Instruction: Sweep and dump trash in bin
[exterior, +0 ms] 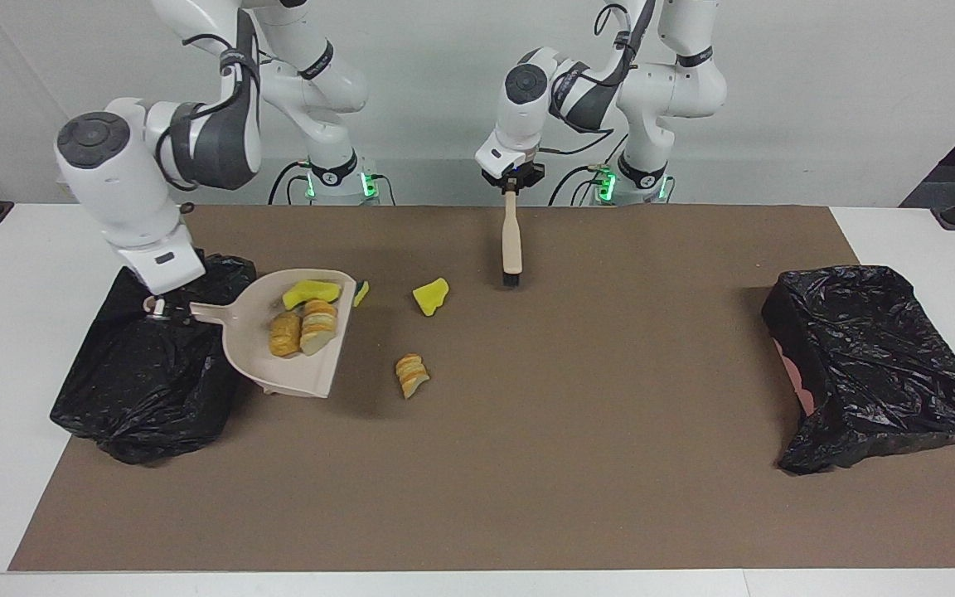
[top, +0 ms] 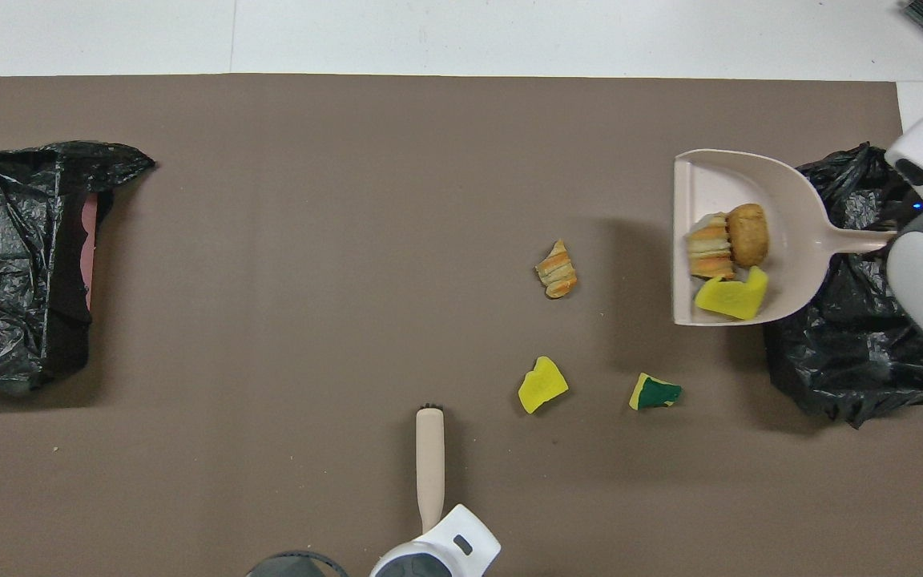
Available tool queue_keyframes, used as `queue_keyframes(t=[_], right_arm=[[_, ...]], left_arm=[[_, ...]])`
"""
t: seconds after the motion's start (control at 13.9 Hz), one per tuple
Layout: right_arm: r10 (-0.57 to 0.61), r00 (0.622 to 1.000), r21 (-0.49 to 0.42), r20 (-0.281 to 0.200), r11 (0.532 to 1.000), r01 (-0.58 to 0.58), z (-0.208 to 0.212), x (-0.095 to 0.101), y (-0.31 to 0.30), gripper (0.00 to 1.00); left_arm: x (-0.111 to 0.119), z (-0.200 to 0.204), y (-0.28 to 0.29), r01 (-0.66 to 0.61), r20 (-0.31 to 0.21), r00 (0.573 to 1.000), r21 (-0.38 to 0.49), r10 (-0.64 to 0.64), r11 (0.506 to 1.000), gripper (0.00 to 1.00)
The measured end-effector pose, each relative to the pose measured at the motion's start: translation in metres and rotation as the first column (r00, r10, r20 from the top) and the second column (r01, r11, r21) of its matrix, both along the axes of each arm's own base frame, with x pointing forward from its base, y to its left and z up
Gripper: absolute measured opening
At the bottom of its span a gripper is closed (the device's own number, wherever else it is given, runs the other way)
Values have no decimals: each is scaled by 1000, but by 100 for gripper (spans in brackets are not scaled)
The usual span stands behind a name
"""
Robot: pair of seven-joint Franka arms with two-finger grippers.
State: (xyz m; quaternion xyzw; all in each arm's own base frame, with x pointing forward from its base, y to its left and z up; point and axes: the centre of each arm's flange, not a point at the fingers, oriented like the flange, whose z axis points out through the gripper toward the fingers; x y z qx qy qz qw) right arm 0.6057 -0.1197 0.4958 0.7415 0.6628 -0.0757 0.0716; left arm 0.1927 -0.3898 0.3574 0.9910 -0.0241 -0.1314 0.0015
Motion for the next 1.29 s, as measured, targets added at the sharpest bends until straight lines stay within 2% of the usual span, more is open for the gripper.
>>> queue_keyframes(t=[0.22,0.43,0.65,0.79,0.86,1.08,1.22,1.29], right_arm=[[-19,1000,-122,-23,992,16,10,-15,-71,31],[-2,1000,-325,-27,946,-7,33,-21,-110,31],[-41,999,-490,19,870,45,47,-16,-104,31],[-60,997,-565,55,821,81,51,-11,-88,31],[-72,995,-600,75,793,102,53,-9,-79,31],[-97,988,-675,124,722,155,57,-12,-63,31],[-92,989,-724,113,674,145,63,-17,-68,31],[-90,990,-749,107,647,139,67,-19,-70,31]], left_arm=[[-8,-2,0,-37,8,999,1,37,999,28],[-7,-5,0,-50,4,999,-8,50,999,28],[-7,-8,1,-39,-5,999,-10,39,999,27],[-7,-10,2,-24,-11,1000,-12,24,1000,28],[-7,-10,2,-20,-13,1000,-12,20,1000,33],[-7,-12,2,-8,-19,1000,-15,8,1000,68],[-4,-12,1,31,-23,999,-32,-31,999,92],[2,-7,0,47,-13,999,-52,-48,998,99]])
